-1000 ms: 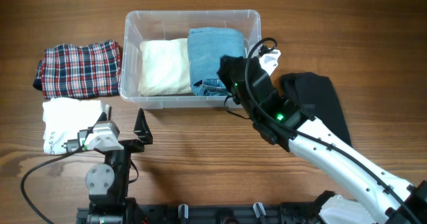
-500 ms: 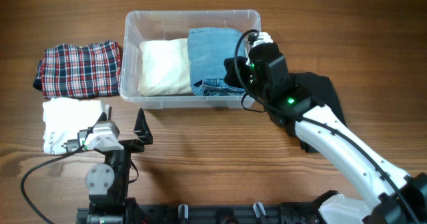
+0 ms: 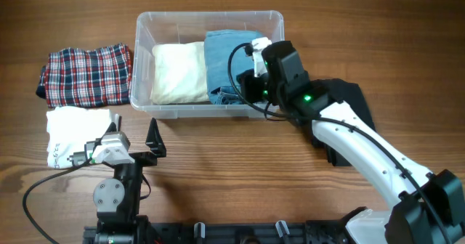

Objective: Pack container
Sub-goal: 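Lower the jeans into the box beside the cream cloth and press flat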

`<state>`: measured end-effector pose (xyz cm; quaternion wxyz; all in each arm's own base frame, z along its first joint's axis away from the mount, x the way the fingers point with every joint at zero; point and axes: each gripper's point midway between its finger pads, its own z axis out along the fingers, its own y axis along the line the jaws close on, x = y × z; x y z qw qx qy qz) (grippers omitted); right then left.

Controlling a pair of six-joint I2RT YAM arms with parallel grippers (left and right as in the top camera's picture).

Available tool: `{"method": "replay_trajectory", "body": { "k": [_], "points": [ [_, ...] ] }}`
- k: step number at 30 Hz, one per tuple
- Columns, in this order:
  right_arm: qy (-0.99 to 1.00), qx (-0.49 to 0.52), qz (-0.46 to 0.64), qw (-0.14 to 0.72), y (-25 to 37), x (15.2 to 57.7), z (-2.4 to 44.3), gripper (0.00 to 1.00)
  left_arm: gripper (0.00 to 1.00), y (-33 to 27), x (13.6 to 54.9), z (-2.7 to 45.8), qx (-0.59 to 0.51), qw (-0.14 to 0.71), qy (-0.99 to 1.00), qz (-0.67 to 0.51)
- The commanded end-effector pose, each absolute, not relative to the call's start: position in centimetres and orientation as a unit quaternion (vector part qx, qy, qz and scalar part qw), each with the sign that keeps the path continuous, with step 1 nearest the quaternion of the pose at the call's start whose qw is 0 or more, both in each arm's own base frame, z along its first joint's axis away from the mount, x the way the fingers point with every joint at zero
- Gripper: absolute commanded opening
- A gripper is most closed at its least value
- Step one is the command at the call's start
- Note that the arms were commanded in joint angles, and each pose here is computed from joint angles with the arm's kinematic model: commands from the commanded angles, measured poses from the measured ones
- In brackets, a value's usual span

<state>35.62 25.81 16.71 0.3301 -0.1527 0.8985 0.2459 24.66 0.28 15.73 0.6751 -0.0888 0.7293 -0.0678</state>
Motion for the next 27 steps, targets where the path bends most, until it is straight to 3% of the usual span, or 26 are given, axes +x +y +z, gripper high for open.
{"method": "replay_trajectory", "body": {
  "k": [1,7,18,27],
  "points": [
    [0.882,-0.219,0.228,0.349,26.4,36.2,17.3,0.04,1.00,0.4,24.7,15.6,-0.093,0.676,0.728,-0.067],
    [0.887,-0.231,0.218,0.334,26.5,36.4,15.5,0.04,1.00,0.4,24.7,15.6,-0.093,0.676,0.728,-0.067],
    [0.912,-0.248,0.200,0.260,28.7,36.2,6.8,0.04,1.00,0.4,24.7,15.6,-0.093,0.676,0.728,-0.067],
    [0.916,-0.246,0.181,0.259,28.2,36.7,7.0,0.04,1.00,0.4,24.7,15.6,-0.093,0.676,0.728,-0.067]
  ]
}}
